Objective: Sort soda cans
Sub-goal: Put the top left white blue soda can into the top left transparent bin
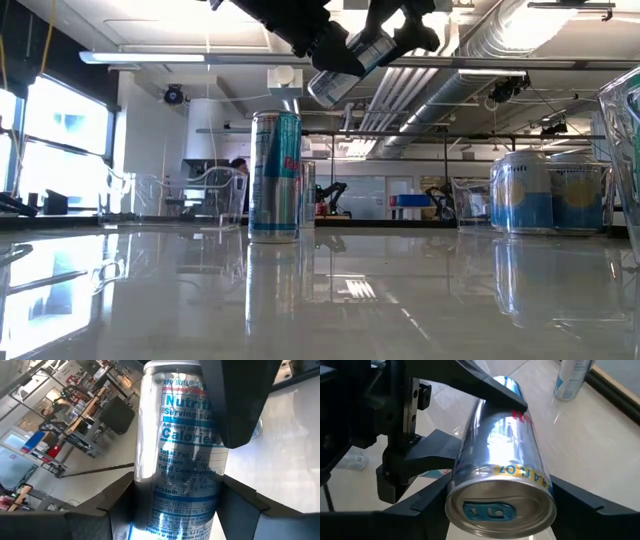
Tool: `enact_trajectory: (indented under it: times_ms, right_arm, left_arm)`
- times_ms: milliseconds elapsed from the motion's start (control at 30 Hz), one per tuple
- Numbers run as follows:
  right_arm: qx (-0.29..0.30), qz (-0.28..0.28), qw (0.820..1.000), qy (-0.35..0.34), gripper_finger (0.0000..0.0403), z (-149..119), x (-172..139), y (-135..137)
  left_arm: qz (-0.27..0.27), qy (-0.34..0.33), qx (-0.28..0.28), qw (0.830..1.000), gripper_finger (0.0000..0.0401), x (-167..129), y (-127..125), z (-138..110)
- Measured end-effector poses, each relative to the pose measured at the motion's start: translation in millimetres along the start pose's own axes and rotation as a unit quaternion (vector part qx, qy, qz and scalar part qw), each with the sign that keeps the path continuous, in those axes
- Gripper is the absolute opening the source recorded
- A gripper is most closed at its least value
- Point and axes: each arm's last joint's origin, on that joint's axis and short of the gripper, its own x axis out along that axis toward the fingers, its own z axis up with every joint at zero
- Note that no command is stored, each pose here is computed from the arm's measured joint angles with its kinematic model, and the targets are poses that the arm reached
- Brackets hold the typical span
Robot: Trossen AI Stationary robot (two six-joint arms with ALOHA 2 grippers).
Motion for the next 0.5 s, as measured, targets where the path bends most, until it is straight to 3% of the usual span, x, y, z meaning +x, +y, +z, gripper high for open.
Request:
enact_trajectory:
  times_ms: [267,500]
  right_arm:
    - [-0.009,-0.02,1.0,-0.021,0.0269,0.7,-4.6,-0.3]
    - [-0.03,-0.029,0.996,-0.072,0.0271,-2.0,-31.2,3.5]
  left_arm:
    - [-0.02,0.007,-0.021,1.0,0.0213,1.2,-1.5,-4.3]
    - [-0.04,0.011,-0.058,0.997,0.0213,6.7,-11.2,-27.1]
